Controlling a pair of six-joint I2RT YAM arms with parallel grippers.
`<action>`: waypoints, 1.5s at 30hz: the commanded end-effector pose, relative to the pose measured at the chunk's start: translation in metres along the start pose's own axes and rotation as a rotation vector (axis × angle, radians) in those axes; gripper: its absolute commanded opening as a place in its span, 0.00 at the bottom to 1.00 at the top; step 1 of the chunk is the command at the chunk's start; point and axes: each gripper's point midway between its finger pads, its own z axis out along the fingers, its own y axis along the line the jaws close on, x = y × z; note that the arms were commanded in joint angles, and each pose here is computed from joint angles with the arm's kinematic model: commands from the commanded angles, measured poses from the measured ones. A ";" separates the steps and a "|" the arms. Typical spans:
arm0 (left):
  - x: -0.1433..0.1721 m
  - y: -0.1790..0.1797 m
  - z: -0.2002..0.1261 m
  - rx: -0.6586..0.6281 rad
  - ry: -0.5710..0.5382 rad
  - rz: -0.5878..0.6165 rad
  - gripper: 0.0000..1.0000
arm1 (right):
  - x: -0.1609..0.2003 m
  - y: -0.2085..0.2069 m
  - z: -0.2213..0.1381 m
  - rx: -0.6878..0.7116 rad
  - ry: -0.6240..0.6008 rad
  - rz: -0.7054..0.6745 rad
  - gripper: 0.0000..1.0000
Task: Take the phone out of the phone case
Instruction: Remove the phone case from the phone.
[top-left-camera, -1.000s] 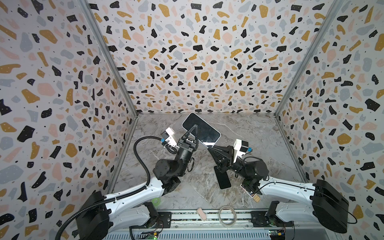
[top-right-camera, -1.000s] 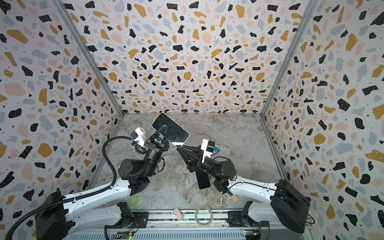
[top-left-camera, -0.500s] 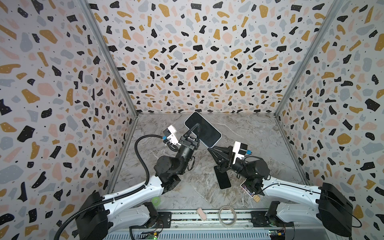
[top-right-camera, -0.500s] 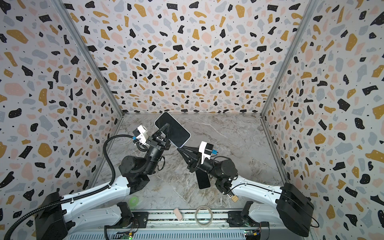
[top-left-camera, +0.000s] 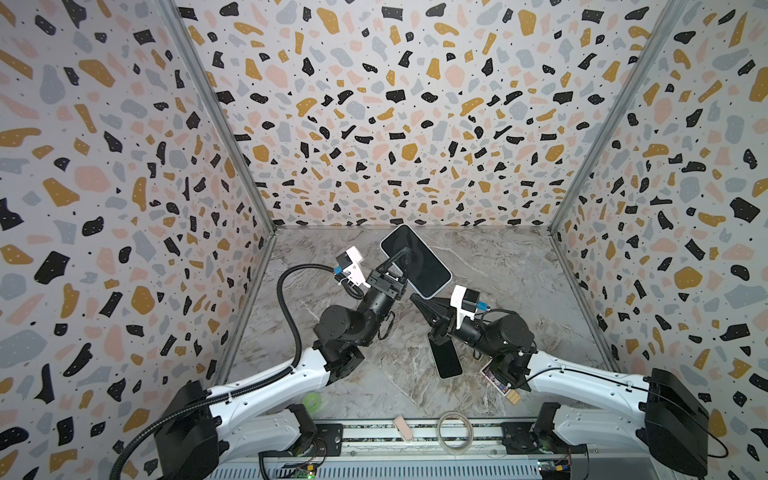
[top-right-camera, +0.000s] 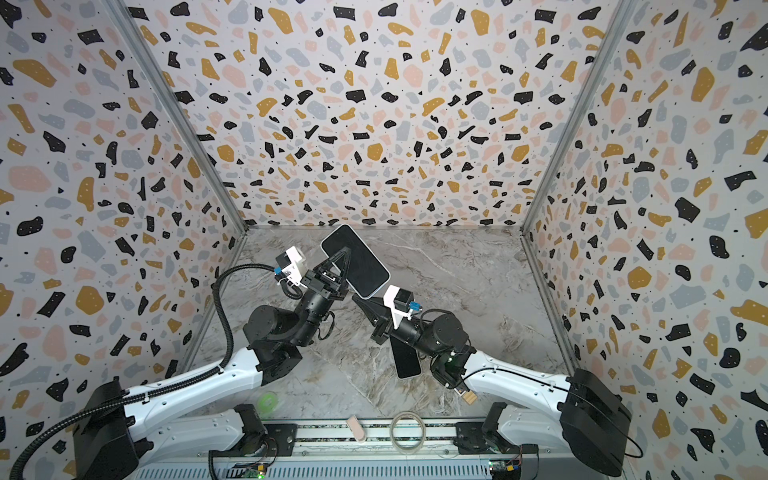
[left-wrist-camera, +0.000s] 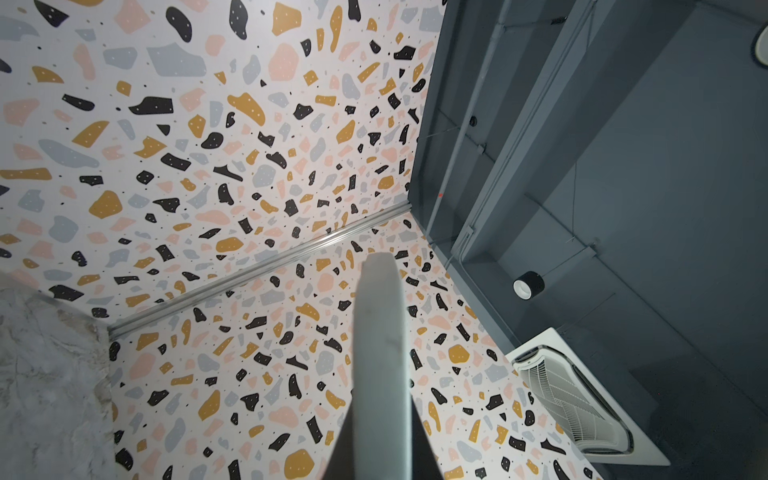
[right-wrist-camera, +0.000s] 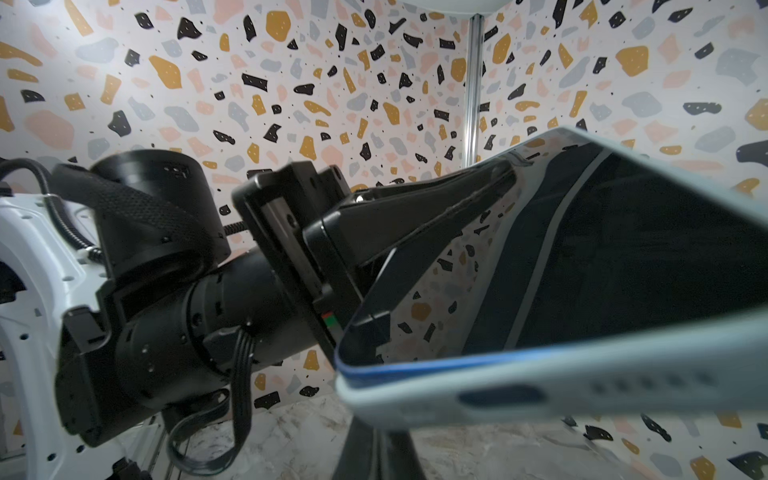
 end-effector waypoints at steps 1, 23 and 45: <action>-0.005 -0.039 0.004 0.116 0.003 -0.011 0.00 | -0.013 -0.017 0.002 0.096 -0.007 -0.040 0.00; -0.011 -0.038 0.004 0.155 -0.014 0.016 0.00 | -0.033 0.020 -0.033 -0.096 -0.071 0.101 0.67; -0.005 -0.032 -0.001 0.166 0.010 0.012 0.00 | -0.058 0.002 -0.028 -0.094 -0.114 0.148 0.57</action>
